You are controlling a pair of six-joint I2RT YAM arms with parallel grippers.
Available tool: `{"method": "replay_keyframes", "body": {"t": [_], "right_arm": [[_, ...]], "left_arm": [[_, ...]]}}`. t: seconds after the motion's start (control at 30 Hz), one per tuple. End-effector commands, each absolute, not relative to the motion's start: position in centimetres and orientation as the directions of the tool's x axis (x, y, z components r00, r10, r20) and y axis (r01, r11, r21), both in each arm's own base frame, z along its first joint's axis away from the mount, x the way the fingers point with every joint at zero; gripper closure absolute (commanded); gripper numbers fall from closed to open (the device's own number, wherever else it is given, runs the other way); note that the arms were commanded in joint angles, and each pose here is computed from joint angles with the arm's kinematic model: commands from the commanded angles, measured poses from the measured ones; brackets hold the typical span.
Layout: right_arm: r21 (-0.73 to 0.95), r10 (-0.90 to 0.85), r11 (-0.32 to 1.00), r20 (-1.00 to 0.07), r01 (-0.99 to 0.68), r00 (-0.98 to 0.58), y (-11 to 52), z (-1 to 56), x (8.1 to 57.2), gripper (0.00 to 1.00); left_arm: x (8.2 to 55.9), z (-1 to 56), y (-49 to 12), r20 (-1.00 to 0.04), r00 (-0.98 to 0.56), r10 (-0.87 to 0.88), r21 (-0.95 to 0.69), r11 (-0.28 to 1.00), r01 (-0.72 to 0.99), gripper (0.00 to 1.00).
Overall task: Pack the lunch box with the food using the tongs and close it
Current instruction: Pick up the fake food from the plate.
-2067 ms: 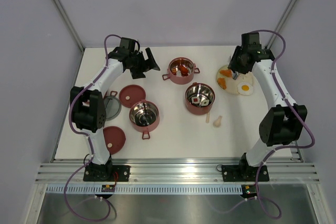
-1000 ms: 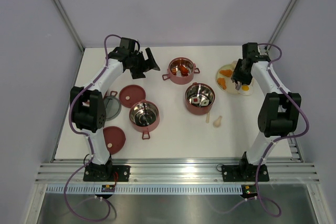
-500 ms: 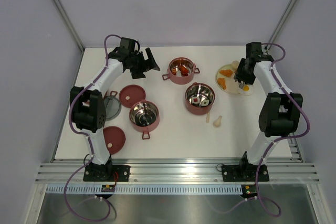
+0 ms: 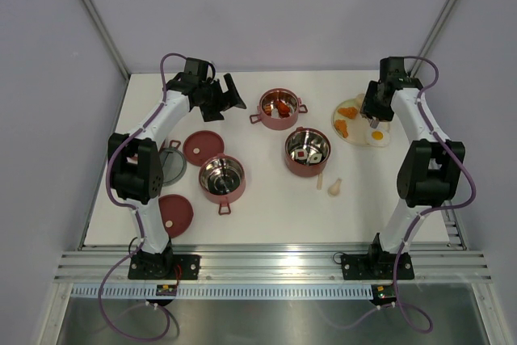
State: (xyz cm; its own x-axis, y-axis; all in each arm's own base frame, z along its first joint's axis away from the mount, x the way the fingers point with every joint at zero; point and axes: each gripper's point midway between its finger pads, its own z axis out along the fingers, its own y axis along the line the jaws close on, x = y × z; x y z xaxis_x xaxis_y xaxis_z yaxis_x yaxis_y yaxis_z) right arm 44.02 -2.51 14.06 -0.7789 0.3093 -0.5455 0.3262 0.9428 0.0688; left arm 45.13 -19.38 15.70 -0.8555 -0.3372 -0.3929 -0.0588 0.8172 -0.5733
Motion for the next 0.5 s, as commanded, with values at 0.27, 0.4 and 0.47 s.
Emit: {"method": "replay_keyframes", "body": {"t": [0.27,0.4,0.47], "right_arm": [[0.057,0.266,0.959,-0.530,0.279,-0.805,-3.0,13.0,45.2,0.43],[0.054,0.272,0.956,-0.526,0.287,-0.806,-3.1,12.8,44.8,0.45],[0.055,0.277,0.954,-0.526,0.293,-0.804,-3.1,13.0,44.3,0.46]], "left_arm": [[45.7,17.1,-19.8,-0.419,-0.846,-0.329,-0.595,0.803,-0.018,0.04],[45.7,17.0,-19.7,-0.419,-0.847,-0.328,-0.593,0.805,-0.018,0.04],[45.7,17.0,-19.7,-0.420,-0.846,-0.329,-0.591,0.806,-0.020,0.04]]}}
